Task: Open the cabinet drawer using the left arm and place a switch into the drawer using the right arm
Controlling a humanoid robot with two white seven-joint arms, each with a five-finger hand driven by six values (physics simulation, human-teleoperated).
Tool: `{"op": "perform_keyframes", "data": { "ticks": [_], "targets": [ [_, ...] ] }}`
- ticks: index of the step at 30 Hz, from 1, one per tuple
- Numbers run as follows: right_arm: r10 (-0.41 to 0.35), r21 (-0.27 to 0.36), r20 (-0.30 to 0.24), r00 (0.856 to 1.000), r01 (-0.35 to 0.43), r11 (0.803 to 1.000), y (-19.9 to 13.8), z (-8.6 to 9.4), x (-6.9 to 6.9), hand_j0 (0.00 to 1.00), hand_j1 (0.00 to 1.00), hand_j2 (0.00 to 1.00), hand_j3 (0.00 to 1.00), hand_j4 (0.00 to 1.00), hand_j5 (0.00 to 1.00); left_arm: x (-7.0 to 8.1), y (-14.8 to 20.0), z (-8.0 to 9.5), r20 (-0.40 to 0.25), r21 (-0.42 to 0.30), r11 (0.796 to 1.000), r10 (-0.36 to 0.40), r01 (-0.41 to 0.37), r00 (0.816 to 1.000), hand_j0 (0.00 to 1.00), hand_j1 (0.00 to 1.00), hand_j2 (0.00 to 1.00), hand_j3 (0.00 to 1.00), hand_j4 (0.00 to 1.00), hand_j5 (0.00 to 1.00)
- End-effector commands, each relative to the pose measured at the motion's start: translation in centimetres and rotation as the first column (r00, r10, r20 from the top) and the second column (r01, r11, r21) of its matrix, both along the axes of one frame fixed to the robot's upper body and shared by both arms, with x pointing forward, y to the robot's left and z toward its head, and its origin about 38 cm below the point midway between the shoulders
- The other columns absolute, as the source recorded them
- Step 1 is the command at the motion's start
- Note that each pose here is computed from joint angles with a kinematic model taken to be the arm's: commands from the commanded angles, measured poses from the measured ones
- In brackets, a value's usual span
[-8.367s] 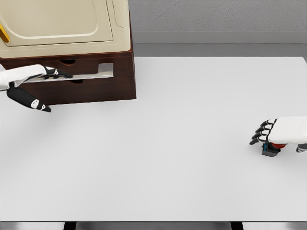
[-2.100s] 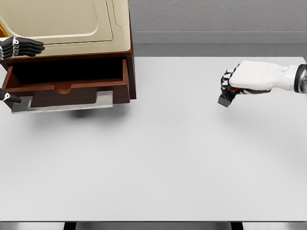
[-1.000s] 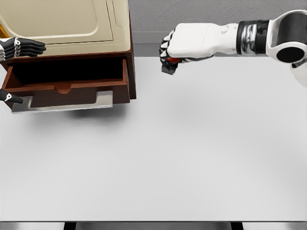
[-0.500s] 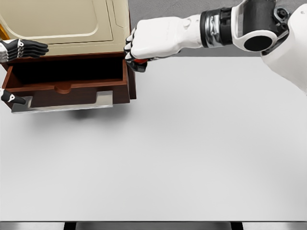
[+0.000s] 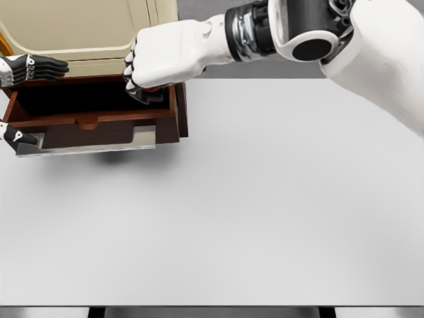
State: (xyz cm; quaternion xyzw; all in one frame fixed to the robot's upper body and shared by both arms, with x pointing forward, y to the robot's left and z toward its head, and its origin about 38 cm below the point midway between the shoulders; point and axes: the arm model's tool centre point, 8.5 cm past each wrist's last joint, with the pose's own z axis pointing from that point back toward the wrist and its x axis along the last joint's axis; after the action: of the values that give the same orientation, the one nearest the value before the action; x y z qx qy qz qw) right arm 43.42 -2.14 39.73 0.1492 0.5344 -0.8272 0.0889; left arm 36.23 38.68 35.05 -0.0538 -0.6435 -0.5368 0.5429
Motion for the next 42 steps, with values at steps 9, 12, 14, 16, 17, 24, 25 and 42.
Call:
{"op": "perform_keyframes", "data": {
  "ticks": [9, 12, 14, 16, 17, 24, 25, 42],
  "targets": [
    [-0.016, -0.02, -0.032, 0.999, 0.015, 1.0, 2.9, -0.4, 1.4, 0.47, 0.47, 0.47, 0.47, 0.47, 0.47, 0.2, 0.1, -0.3, 0.004, 0.013, 1.0, 0.009, -0.009, 1.0, 0.97, 0.97, 0.97, 0.97, 0.97, 0.97],
    [-0.013, -0.028, -0.044, 0.999, 0.012, 1.0, 3.9, -0.7, 1.6, 0.48, 0.48, 0.48, 0.48, 0.48, 0.48, 0.5, 1.0, -0.4, 0.002, 0.015, 0.999, 0.037, -0.037, 0.999, 0.97, 0.97, 0.97, 0.97, 0.97, 0.97],
    [-0.019, -0.032, -0.059, 0.998, 0.017, 0.999, 4.7, -1.1, 1.9, 0.49, 0.49, 0.49, 0.49, 0.49, 0.49, 1.2, 1.5, -0.8, 0.015, 0.004, 0.998, 0.06, -0.06, 0.998, 0.97, 0.97, 0.97, 0.97, 0.97, 0.97],
    [-0.017, -0.031, -0.053, 0.998, 0.015, 0.999, 5.0, -0.7, 1.9, 0.49, 0.49, 0.49, 0.49, 0.49, 0.49, 1.7, 1.2, -1.0, 0.026, -0.002, 0.997, 0.076, -0.076, 0.997, 0.97, 0.97, 0.97, 0.97, 0.97, 0.97],
    [-0.025, -0.031, -0.06, 0.998, 0.023, 0.999, 5.1, -0.8, 2.2, 0.49, 0.49, 0.49, 0.49, 0.49, 0.49, 1.7, 1.1, -1.0, 0.028, -0.004, 0.997, 0.075, -0.075, 0.997, 0.97, 0.97, 0.97, 0.97, 0.97, 0.97],
    [-0.053, -0.042, -0.071, 0.996, 0.05, 0.998, 5.2, -1.2, 3.0, 0.63, 0.63, 0.63, 0.63, 0.63, 0.63, 1.7, 1.2, -0.8, 0.031, -0.003, 0.997, 0.076, -0.076, 0.997, 0.97, 0.97, 0.97, 0.97, 0.97, 0.97],
    [-0.06, -0.04, -0.069, 0.996, 0.057, 0.998, 5.1, -1.0, 3.2, 0.89, 0.89, 0.89, 0.89, 0.89, 0.89, 1.7, 1.2, -0.8, 0.031, -0.003, 0.997, 0.076, -0.076, 0.997, 0.97, 0.97, 0.97, 0.97, 0.97, 0.97],
    [-0.224, 0.019, 0.078, 0.971, 0.223, 0.975, -17.2, 4.7, -2.7, 1.0, 1.0, 1.0, 1.0, 1.0, 1.0, 0.2, -0.1, -0.1, 0.045, 0.053, 0.999, 0.008, -0.011, 0.999, 0.98, 0.98, 0.98, 0.98, 0.98, 0.98]
  ]
}}
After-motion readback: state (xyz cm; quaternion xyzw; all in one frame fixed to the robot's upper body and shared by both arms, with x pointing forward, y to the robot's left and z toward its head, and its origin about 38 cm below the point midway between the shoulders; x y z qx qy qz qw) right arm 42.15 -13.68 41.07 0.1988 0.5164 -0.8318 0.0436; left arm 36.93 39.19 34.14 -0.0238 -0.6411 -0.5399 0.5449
